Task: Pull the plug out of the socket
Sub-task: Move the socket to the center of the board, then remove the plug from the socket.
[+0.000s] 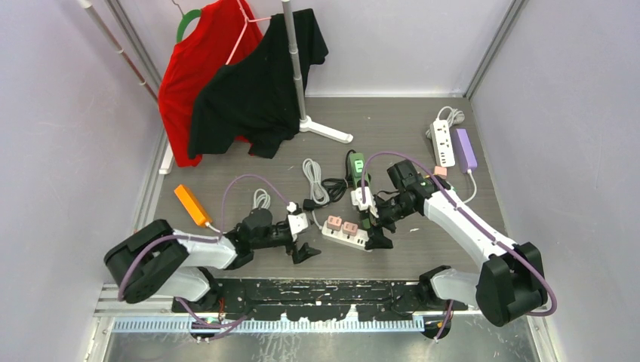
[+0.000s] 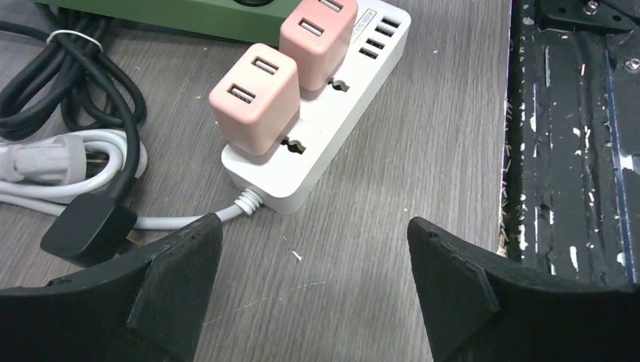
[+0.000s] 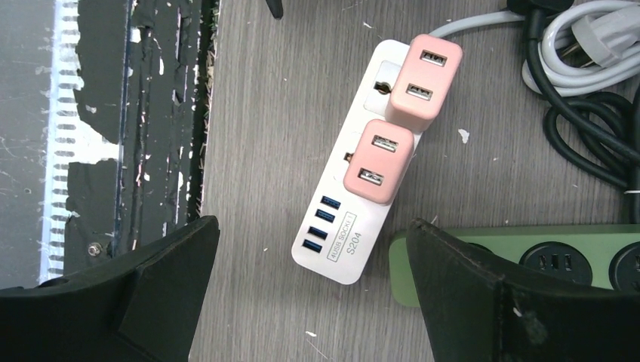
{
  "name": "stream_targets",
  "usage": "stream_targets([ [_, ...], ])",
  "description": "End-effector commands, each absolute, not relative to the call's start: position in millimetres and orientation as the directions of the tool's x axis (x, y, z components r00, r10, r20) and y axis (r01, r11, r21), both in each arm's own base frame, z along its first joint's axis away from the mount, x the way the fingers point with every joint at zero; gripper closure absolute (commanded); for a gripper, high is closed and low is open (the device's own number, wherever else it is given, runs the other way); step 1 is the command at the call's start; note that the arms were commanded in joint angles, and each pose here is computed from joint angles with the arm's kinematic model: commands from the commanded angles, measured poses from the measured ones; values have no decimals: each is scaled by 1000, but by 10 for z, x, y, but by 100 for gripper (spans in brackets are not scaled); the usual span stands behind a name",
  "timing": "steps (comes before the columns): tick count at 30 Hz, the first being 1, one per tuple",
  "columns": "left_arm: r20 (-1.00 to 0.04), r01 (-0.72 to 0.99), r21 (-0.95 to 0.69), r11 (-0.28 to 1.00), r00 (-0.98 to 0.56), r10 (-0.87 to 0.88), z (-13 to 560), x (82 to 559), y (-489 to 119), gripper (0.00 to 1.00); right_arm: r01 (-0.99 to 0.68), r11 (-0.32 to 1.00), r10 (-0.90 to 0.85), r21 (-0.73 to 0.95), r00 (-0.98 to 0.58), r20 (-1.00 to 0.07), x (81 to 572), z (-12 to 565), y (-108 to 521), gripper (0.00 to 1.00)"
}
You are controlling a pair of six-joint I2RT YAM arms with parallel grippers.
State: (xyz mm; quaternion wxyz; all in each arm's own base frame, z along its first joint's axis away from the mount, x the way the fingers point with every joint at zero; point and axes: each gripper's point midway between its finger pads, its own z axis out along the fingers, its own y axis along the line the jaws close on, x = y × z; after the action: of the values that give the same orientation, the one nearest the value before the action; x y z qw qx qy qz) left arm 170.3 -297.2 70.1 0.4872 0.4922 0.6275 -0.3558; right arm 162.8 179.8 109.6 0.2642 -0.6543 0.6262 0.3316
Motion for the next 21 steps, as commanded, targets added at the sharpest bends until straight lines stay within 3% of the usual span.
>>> stream_targets([
  [1,-984,976,116,183,87,158,1011,1855,-3144,10,-997,-75,-638,33,23,-769,1716,1129,1819,1],
  [10,-974,990,46,130,16,224,767,1935,-3218,12,-997,-75,-650,32,24,-760,1722,1097,1800,1],
  [21,-957,989,146,35,132,259,595,1970,-3296,12,-996,-83,-660,41,24,-751,1709,1067,1807,1],
])
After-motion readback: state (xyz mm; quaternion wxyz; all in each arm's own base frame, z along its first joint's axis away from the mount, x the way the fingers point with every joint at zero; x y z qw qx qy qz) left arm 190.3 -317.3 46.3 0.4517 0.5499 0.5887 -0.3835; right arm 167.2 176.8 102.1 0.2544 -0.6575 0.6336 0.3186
